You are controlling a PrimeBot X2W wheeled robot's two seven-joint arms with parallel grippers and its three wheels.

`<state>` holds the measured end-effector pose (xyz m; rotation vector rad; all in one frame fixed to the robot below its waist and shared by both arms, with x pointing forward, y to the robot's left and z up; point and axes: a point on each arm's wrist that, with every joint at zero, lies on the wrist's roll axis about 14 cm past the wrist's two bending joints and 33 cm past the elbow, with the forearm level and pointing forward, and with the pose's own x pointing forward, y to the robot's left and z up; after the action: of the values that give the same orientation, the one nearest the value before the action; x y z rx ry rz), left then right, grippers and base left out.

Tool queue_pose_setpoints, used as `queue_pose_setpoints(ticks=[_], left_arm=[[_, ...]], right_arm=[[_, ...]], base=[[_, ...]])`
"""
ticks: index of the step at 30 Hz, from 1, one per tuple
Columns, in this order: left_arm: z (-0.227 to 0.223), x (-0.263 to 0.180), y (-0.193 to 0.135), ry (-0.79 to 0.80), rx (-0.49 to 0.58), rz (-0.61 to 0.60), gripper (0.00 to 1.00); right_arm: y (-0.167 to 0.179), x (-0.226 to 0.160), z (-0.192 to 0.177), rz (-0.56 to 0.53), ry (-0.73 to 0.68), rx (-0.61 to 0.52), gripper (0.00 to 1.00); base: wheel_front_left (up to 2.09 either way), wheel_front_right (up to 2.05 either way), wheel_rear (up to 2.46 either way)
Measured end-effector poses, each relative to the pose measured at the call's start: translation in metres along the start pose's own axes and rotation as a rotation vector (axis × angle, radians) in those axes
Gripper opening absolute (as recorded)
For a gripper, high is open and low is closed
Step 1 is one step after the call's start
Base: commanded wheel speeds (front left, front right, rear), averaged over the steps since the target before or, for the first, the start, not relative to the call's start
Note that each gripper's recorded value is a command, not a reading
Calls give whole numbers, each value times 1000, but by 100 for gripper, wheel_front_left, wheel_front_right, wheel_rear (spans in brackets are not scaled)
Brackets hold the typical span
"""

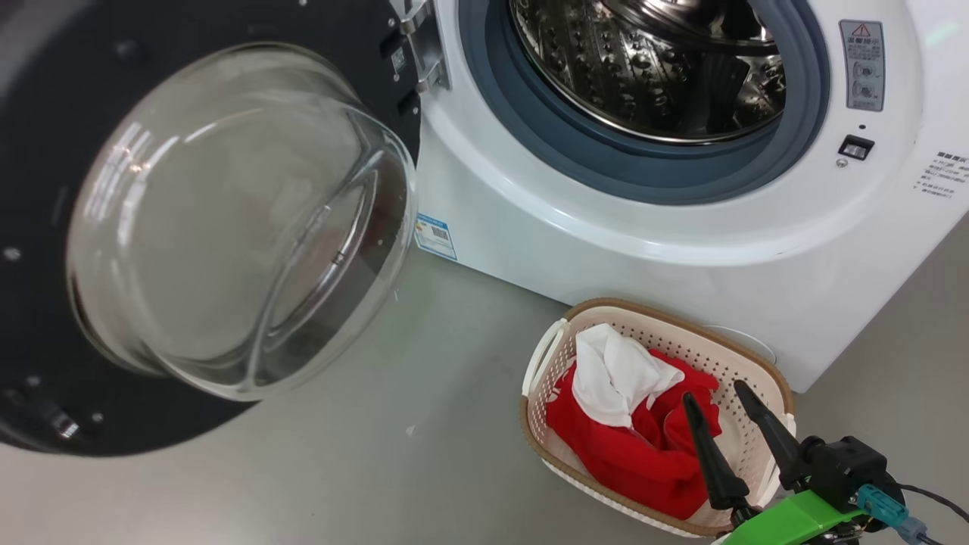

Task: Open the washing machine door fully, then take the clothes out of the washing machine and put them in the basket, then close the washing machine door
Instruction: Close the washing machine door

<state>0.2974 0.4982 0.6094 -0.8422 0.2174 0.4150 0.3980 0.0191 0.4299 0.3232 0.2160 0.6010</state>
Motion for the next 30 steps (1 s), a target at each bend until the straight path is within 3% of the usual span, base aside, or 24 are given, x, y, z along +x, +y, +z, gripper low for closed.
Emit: queue_pose_setpoints(ticks=[15,30], left_arm=[[-62,-23,-37,188,118,-206,0],[-135,-31,-116,378,245,-477,0]], right_arm=[[6,-14,13,-11,-34,-8,100],[-4,-26,15,-53,-46,-4,100]], base=[[0,0,0],[0,0,0]])
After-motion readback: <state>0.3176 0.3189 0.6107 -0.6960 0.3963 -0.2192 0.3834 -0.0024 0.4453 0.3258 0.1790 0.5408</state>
